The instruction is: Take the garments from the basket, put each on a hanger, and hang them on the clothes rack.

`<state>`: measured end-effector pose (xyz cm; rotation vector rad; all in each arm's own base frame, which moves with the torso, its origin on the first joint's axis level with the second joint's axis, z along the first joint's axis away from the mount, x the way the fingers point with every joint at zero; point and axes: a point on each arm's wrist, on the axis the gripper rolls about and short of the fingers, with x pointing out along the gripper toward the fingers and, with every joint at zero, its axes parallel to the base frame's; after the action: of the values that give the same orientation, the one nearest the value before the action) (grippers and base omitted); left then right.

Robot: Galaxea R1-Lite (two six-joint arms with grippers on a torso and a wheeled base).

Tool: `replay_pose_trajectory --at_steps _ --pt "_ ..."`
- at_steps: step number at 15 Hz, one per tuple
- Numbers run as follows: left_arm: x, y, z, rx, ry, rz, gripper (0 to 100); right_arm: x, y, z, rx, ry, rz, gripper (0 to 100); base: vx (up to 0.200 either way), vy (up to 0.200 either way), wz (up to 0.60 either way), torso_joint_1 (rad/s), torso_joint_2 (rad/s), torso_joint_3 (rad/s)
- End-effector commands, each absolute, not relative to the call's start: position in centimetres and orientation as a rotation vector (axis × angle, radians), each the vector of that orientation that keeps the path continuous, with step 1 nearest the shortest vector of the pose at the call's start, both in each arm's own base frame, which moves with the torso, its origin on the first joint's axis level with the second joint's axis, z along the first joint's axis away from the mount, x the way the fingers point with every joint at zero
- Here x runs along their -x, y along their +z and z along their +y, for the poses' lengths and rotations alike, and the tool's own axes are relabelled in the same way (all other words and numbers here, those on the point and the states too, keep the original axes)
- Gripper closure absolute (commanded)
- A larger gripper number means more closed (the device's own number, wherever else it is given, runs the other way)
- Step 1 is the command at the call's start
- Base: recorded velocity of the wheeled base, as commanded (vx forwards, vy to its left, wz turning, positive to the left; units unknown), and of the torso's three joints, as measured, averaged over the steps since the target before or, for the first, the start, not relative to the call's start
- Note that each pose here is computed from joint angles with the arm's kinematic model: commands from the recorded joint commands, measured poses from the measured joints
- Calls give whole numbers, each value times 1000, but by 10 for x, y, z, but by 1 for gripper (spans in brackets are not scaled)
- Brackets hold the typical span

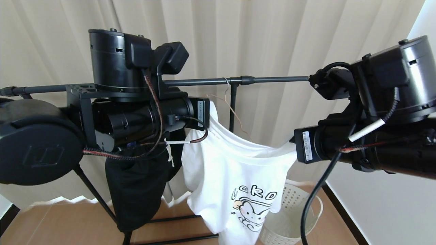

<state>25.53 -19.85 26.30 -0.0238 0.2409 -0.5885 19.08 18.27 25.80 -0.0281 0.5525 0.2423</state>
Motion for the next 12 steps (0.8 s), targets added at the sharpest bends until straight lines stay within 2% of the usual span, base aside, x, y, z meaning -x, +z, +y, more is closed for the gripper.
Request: replay_pose_trajectory --at_steps 1,3,5,7,9,12 --pt "-274 269 -201 37 -621 216 100 -162 258 188 76 347 547 100 0 0 0 0 0 0" --pt "-291 276 -213 50 -647 182 100 -144 251 203 110 439 565 100 0 0 0 0 0 0" --pt "-303 278 -222 49 -652 182 100 -129 247 223 85 511 583 100 0 0 0 0 0 0" --pt "-304 281 -227 46 -678 197 100 -129 246 244 8 518 604 100 0 0 0 0 0 0" --pt "-302 285 -226 48 -710 207 100 -137 244 271 -118 505 615 100 0 0 0 0 0 0" --pt "-300 284 -225 43 -708 225 100 -139 251 274 -176 498 606 100 0 0 0 0 0 0"
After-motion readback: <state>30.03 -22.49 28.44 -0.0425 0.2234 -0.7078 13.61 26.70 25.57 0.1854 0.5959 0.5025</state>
